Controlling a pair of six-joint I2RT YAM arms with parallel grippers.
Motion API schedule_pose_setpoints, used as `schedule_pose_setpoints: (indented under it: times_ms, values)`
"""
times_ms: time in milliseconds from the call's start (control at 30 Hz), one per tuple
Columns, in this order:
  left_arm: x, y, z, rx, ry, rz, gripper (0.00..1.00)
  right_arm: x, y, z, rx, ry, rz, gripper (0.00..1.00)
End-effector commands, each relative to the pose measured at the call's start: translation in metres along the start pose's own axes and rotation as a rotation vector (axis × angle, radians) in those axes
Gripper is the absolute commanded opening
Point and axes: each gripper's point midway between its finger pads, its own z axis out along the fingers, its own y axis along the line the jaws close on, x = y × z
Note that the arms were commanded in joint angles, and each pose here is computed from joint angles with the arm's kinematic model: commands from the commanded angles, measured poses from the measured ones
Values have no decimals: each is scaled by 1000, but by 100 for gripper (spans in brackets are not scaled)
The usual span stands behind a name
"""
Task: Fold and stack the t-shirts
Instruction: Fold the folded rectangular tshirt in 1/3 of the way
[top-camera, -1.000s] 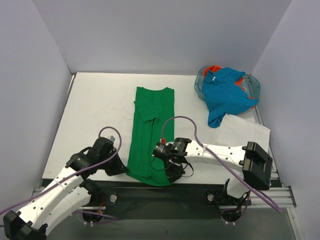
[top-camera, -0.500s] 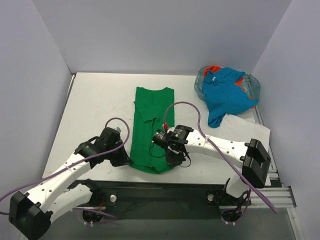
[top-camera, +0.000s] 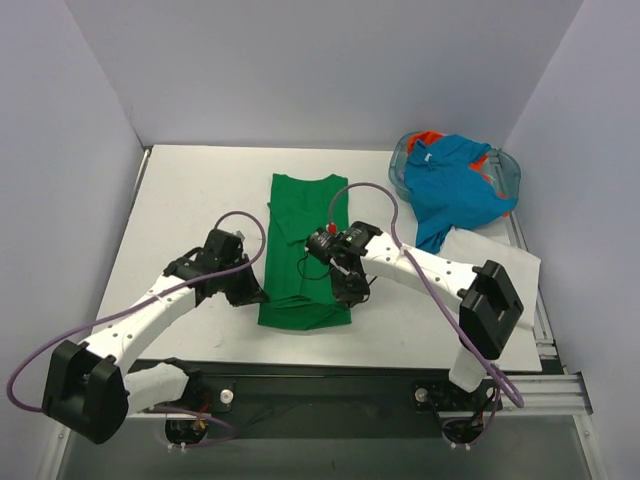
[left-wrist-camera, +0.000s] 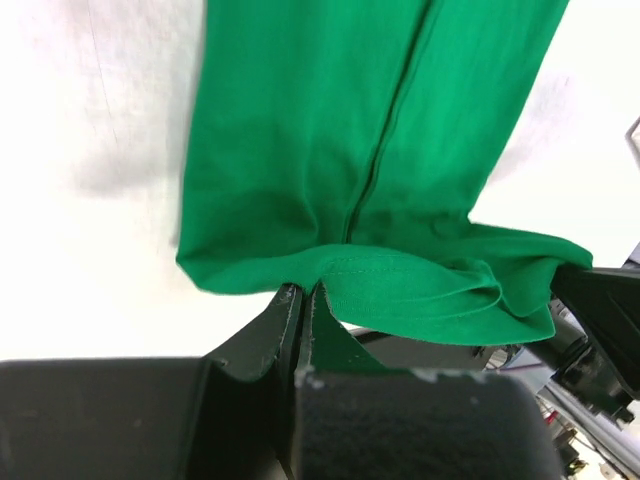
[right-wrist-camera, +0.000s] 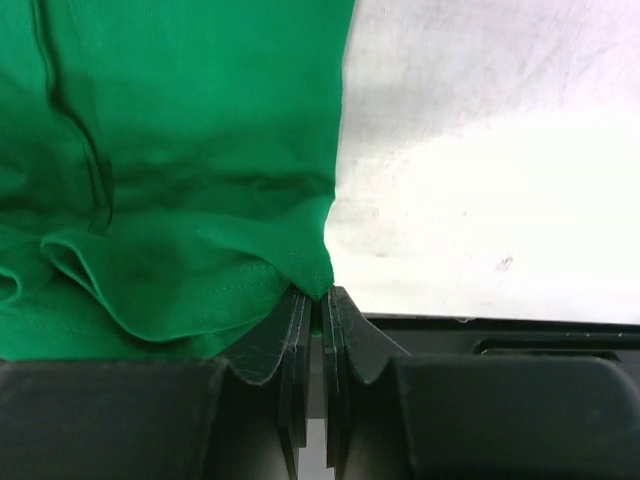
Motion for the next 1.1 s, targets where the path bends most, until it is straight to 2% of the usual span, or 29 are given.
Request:
schedule_pose_setpoints:
  times_ms: [0, 333, 667, 1067]
  values:
    - [-33, -32, -2, 113, -67, 47, 0, -16, -13, -4, 54, -5, -36, 0]
    - [-92, -41, 20, 92, -106, 57, 0, -65, -17, 6, 54, 1, -15, 0]
    - [-136, -45, 49, 78, -101, 50, 0, -106, -25, 37, 66, 60, -21, 0]
    - [-160, -46, 73, 61, -76, 53, 0, -141, -37, 59, 79, 85, 2, 0]
